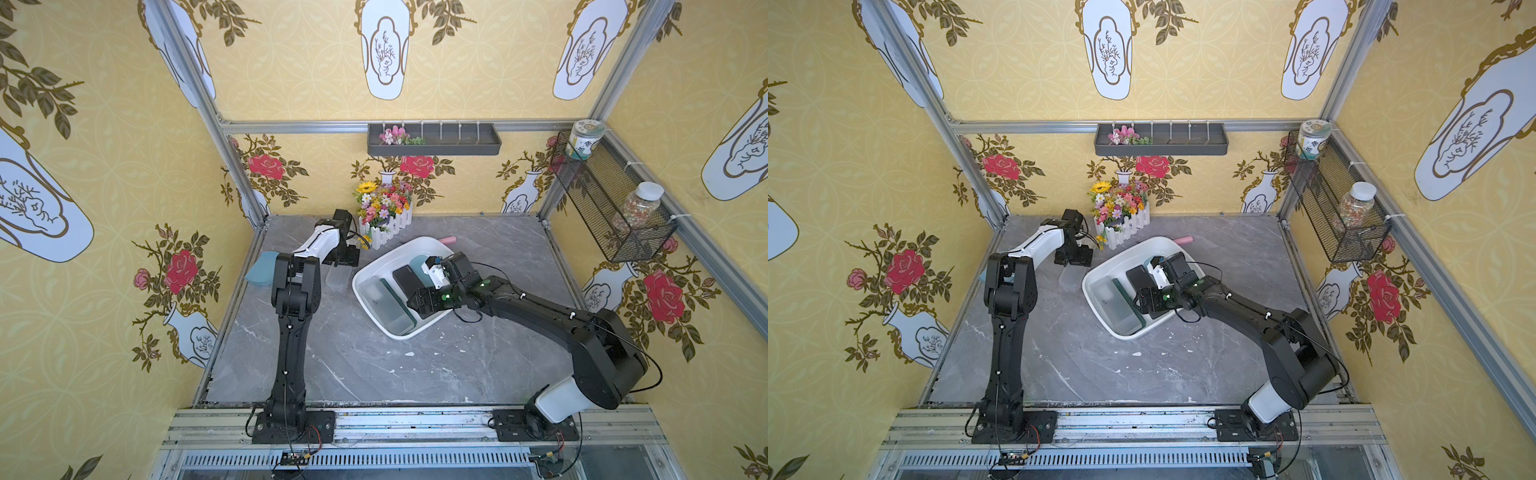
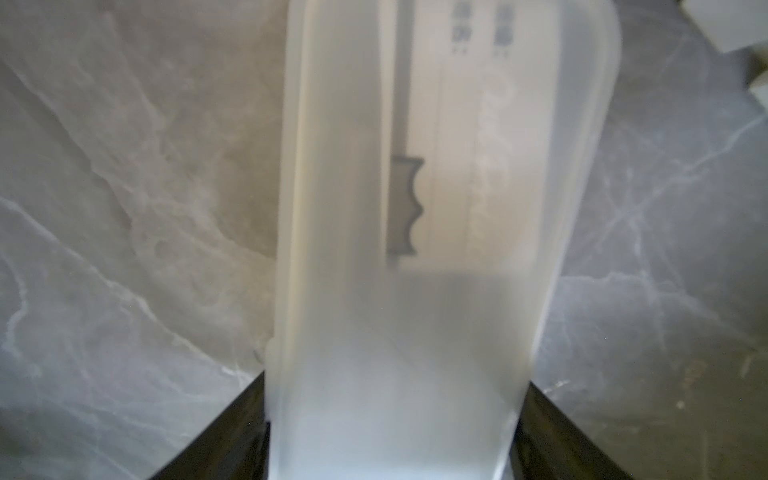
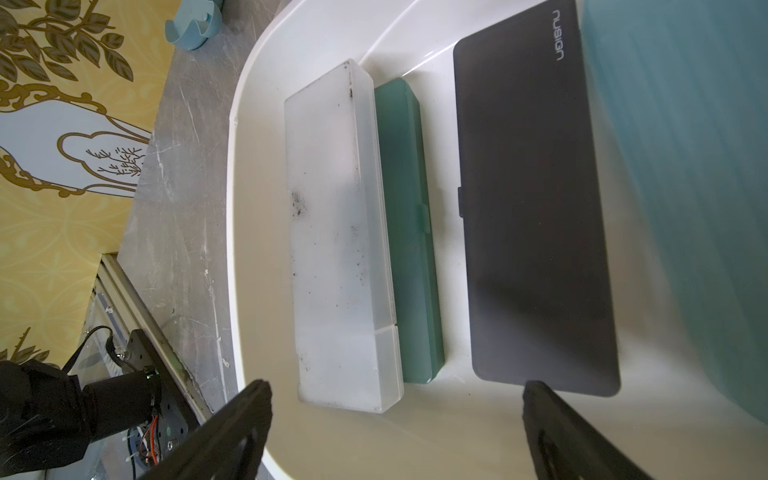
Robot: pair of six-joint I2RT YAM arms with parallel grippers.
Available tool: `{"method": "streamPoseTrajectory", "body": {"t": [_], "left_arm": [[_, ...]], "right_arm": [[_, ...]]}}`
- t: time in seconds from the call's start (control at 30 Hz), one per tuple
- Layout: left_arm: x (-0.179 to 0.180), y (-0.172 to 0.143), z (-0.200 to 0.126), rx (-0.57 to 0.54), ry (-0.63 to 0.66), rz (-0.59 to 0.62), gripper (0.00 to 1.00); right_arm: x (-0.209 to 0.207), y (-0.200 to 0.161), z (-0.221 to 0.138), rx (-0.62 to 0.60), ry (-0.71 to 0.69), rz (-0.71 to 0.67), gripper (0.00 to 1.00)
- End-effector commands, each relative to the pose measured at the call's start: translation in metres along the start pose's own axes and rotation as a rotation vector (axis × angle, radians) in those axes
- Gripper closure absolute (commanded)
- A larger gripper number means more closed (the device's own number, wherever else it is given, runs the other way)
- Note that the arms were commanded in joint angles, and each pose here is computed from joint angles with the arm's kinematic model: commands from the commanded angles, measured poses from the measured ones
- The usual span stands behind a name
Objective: Put the pencil case into the storage box
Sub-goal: Pick up the pencil case from the center of the board.
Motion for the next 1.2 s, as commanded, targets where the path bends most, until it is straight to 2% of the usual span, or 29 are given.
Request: {"method": "streamPoseTrajectory", "body": {"t": [0.0,0.17,0.3,0.8,1.17], "left_arm": [[0.003,-0.003,-0.004,-0.012,0.022,-0.025,0.23],[0.01,-0.013,-0.007,-0.002,0.06,-0.02,0.22],[0.009,-0.012,-0.018,-0.027,0.043,-0.033,0.22],[0.021,-0.015,-0.054,-0.091,0.111,-0.057,0.22],[0.022,-0.018,-0.095,-0.157,0.098,-0.044,0.22]], "right_arm": [[0.007,0.005,-0.003,-0.028,0.024,-0.005,0.03],[0.013,0.004,-0.005,-0.022,0.042,-0.009,0.03],[0.015,0.004,-0.008,-0.026,0.046,-0.015,0.03],[0.023,0.004,-0.019,-0.035,0.055,-0.016,0.03],[0.032,0.008,-0.027,-0.081,0.097,0.009,0.03]]}}
Point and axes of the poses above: each gripper's point midway between its finger pads, its own z axis out along the fingers, its own x axis along the line the jaws close on, y = z × x, the point moved 4 cm from there along -z, back along the fingers, and after that the axes turned 4 degrees about z, right-handed, at the moved point
